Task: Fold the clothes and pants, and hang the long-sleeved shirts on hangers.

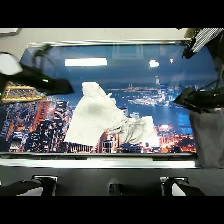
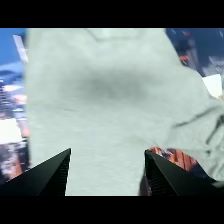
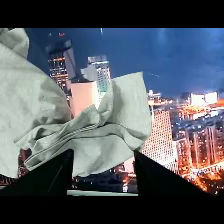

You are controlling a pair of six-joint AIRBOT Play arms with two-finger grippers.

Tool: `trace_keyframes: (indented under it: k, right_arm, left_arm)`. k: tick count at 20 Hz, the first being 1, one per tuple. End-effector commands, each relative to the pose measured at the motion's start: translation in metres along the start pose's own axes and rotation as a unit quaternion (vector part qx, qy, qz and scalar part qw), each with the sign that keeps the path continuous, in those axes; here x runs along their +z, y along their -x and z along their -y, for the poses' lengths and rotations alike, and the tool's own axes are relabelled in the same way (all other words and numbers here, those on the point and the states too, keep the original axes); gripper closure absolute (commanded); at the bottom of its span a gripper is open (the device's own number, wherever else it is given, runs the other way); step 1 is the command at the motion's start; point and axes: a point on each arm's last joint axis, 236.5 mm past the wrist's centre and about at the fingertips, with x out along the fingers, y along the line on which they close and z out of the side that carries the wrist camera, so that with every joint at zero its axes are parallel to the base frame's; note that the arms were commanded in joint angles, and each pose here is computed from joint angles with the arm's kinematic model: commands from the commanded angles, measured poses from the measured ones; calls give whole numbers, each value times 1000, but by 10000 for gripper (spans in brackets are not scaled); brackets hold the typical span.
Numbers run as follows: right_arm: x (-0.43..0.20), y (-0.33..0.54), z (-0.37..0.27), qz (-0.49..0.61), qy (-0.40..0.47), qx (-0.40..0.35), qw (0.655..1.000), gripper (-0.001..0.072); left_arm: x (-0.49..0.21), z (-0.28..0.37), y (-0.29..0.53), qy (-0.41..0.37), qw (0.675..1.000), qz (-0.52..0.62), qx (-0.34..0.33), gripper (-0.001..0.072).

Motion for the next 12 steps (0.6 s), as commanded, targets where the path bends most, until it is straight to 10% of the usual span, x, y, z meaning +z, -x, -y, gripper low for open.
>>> trace_keyframes:
  k: [1, 12]
  right_arm:
    - [-4, -53, 39, -27, -28, 44, 998, 267]
    - [-53, -181, 67, -99, -81, 115, 985, 259]
  left_arm:
    - [9, -51, 38, 42, 997, 42, 39, 181]
    - [11, -66, 36, 87, 994, 42, 45, 179]
